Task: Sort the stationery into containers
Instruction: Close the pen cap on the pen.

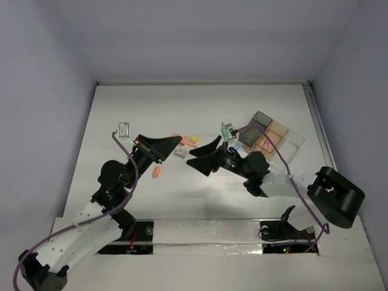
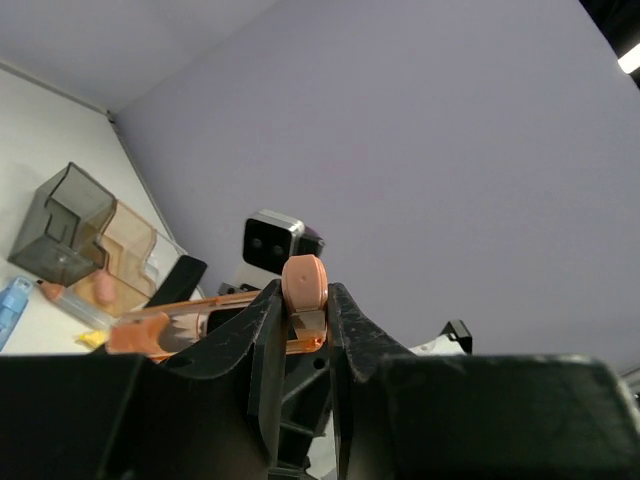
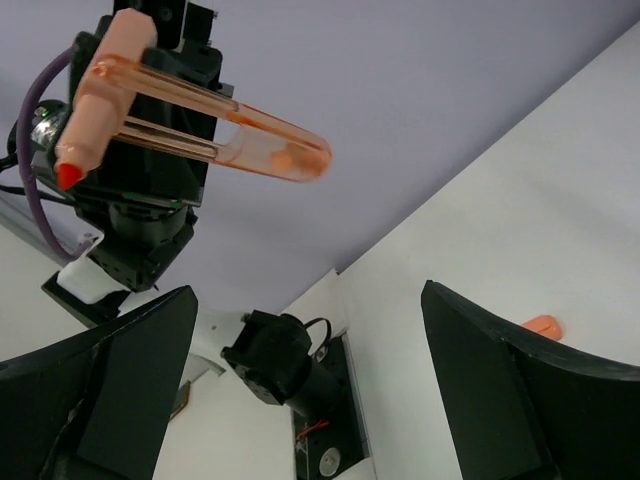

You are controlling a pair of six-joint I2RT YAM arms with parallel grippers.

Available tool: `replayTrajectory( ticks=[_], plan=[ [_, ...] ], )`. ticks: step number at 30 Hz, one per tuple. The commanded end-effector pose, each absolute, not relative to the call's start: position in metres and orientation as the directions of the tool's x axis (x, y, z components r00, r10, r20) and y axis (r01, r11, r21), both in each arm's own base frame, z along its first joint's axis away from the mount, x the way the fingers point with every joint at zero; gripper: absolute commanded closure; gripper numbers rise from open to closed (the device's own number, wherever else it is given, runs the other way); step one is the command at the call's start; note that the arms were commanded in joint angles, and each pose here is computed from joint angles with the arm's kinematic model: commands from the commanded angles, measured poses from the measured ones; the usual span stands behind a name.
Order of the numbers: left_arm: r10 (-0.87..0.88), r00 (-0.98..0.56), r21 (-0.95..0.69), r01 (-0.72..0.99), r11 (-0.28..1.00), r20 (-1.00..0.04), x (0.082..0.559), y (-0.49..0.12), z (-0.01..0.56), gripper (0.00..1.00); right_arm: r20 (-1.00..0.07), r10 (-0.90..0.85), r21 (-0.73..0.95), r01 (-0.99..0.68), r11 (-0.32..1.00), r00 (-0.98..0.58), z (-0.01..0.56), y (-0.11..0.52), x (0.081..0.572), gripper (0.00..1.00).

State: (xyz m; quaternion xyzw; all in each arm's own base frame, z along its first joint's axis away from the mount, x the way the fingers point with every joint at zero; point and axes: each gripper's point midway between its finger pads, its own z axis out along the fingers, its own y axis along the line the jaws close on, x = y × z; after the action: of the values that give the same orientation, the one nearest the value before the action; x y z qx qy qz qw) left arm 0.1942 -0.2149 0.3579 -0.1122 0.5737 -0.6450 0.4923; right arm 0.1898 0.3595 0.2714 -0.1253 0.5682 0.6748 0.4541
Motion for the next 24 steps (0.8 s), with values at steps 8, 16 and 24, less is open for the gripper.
replayTrajectory(
  ticks=[8,16,24],
  plan=[
    [-0.77,-0.504,-0.814,0.58,0.033,-0.391,0.172,-0.209,0.385,1.0,-0.629,0.661,0.401,-0.899,-0.175,-0.409,0.368,0.356,0.175,0.06],
    [-0.768,-0.509,-0.82,0.571,0.036,-0.388,0.171,-0.208,0.381,1.0,-0.664,0.652,0.311,-0.928,-0.204,-0.366,0.376,0.355,0.164,0.09],
    [-0.77,-0.513,-0.835,0.549,0.044,-0.378,0.173,-0.207,0.369,1.0,-0.683,0.653,0.23,-0.945,-0.233,-0.327,0.392,0.35,0.15,0.11]
  ],
)
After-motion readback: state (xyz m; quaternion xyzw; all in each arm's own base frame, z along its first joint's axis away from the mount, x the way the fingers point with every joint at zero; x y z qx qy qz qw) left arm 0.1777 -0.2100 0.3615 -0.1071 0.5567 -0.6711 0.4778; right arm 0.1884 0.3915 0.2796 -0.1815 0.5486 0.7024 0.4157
